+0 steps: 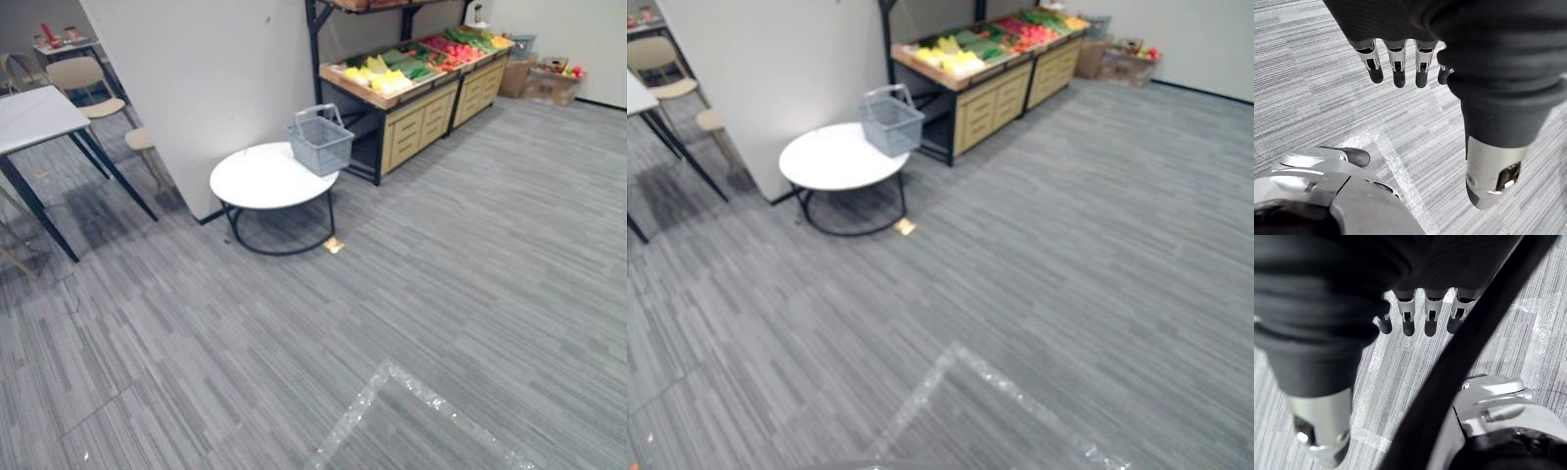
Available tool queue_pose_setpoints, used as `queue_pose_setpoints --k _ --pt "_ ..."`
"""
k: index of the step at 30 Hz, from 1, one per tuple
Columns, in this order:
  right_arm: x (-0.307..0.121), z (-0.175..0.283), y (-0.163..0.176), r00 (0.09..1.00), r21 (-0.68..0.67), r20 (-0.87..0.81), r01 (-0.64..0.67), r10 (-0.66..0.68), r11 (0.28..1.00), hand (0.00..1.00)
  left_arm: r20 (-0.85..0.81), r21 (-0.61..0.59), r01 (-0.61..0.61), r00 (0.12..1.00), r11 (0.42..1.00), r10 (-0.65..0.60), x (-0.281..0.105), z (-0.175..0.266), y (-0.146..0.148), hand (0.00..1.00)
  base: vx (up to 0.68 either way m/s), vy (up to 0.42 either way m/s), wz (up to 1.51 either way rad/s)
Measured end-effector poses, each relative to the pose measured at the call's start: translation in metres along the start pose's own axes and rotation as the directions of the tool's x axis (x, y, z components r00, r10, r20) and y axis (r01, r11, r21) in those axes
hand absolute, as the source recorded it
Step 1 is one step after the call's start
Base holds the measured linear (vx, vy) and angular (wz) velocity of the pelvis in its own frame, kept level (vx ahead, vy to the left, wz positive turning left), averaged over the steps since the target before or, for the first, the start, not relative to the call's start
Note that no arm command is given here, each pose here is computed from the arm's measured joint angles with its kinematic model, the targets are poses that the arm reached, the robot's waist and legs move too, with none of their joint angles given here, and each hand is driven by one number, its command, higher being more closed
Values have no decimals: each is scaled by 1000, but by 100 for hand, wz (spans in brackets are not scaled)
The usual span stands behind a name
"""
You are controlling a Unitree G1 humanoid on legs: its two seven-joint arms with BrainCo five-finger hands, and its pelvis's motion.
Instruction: Pick vegetable in the basket
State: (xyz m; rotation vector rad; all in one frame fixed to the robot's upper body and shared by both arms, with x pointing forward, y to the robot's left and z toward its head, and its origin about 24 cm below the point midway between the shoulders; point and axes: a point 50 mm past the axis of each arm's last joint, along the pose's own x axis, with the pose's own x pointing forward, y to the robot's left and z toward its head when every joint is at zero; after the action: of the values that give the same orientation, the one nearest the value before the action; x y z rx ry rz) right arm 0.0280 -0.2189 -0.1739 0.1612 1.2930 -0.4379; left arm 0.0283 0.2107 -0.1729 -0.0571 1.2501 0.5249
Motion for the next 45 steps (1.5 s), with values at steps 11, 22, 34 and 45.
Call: queue_pose_setpoints --k 11,22,34,45 --pt "1 15 3 996 -46 86 8 -4 999 0 78 -35 -47 996 998 50 -1 10 -4 0 -27 -24 -3" --pt "-5 59 24 932 -177 317 -124 176 976 0 281 -153 20 959 988 24 -7 52 -22 0 0 0 0" --pt "-15 84 48 843 -198 422 -274 334 941 0 442 -198 94 897 976 3 -19 86 -34 0 -6 0 0" --pt "-8 71 33 910 -221 365 -121 197 968 0 441 -195 102 898 976 -6 -19 86 -35 0 -51 -6 2"
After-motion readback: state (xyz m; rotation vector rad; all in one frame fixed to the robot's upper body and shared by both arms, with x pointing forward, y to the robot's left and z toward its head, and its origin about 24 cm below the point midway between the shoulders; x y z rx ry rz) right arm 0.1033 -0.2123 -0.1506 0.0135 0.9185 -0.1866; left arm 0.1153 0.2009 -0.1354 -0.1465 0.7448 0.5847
